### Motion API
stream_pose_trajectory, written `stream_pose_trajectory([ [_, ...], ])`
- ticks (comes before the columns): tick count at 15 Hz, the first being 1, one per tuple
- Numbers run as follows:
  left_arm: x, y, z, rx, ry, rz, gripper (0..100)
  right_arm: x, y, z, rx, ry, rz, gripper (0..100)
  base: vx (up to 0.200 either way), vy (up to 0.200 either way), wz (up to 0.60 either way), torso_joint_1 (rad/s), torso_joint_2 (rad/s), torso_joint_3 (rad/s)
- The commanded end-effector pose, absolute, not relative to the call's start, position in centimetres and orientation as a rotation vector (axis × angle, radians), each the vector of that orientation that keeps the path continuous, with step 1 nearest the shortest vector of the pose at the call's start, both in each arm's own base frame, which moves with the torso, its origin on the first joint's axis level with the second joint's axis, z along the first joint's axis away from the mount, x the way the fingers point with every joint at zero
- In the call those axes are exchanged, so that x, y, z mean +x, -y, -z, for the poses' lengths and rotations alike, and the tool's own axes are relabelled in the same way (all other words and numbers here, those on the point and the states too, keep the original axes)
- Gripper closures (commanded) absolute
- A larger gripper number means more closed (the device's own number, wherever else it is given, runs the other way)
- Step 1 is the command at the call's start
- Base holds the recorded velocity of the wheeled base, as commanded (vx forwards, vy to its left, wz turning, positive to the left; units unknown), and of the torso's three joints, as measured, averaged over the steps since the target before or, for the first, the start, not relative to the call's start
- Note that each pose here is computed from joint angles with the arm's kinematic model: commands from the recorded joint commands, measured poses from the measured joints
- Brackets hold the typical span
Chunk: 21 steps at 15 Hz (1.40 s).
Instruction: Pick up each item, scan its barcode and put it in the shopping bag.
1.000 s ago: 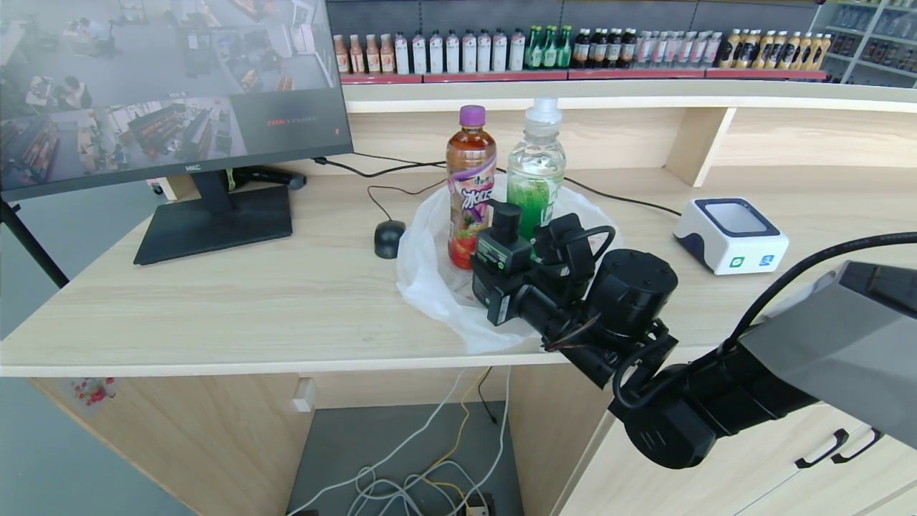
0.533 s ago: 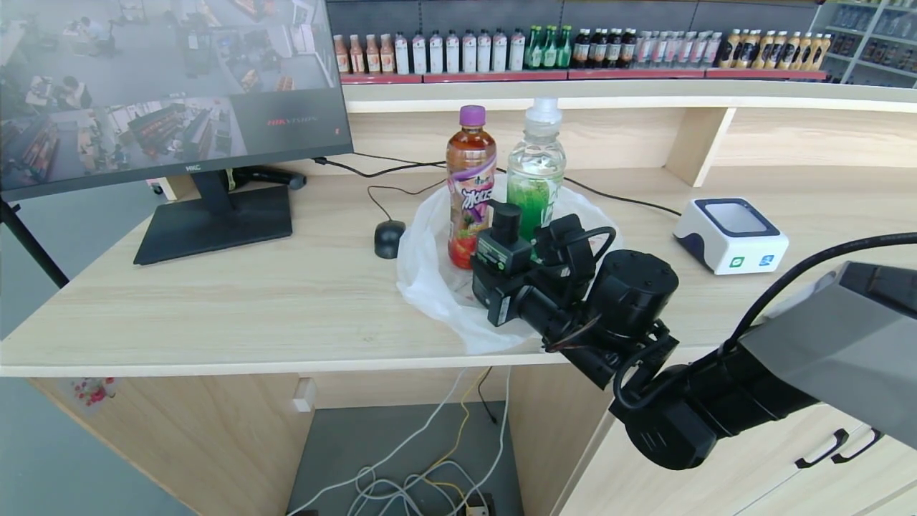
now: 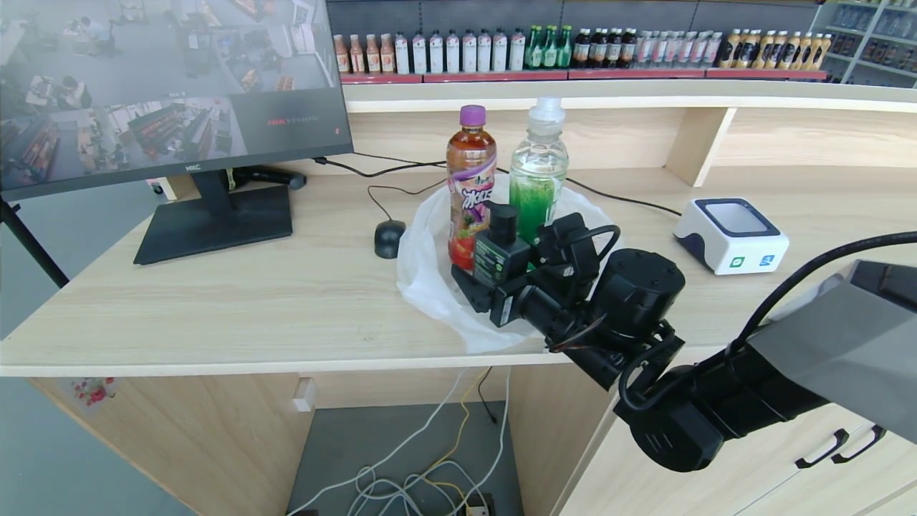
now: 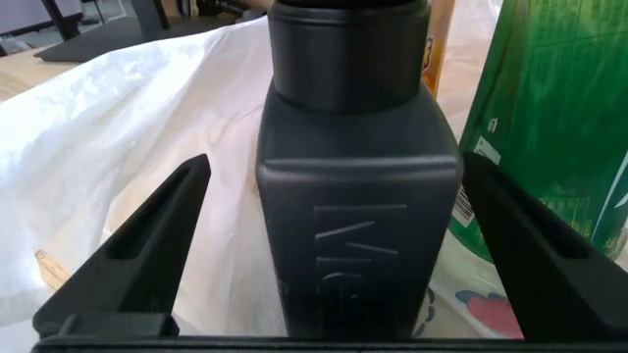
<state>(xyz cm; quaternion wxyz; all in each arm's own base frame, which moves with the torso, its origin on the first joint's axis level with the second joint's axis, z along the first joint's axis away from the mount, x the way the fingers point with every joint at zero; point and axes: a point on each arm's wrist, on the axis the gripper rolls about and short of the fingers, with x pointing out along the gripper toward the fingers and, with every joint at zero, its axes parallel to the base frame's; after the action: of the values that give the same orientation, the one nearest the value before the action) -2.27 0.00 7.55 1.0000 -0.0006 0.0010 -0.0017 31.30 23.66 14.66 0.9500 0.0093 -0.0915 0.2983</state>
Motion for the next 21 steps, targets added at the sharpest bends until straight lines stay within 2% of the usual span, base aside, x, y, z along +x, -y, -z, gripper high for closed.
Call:
stream_pose_trajectory([
  [1, -2.3, 0.0, -7.6, -0.002, -0.002, 0.003, 0, 31.0, -23.5, -15.3, 0.022, 0.200, -0.606, 0, 0.000, 0.000, 0.00, 0.000, 0.00, 0.000],
  [10, -2.3, 0.0, -7.6, 0.000, -0.002, 0.003, 0, 26.8, -20.5, -15.3, 0.009, 0.193, -0.603, 0, 0.000, 0.000, 0.00, 0.000, 0.00, 0.000],
  [13, -2.3, 0.0, -7.6, 0.000, -0.002, 0.003, 0, 24.0, -18.8, -16.0, -0.009, 0.212, -0.609, 0, 0.000, 0.000, 0.00, 0.000, 0.00, 0.000],
  [18, -2.3, 0.0, -7.6, -0.002, -0.002, 0.003, 0, 16.6, -11.6, -16.7, -0.015, 0.214, -0.559, 0, 0.000, 0.000, 0.00, 0.000, 0.00, 0.000],
  [21, -2.3, 0.0, -7.6, -0.002, -0.002, 0.003, 0, 12.6, -7.5, -15.6, -0.027, 0.181, -0.489, 0, 0.000, 0.000, 0.00, 0.000, 0.00, 0.000],
])
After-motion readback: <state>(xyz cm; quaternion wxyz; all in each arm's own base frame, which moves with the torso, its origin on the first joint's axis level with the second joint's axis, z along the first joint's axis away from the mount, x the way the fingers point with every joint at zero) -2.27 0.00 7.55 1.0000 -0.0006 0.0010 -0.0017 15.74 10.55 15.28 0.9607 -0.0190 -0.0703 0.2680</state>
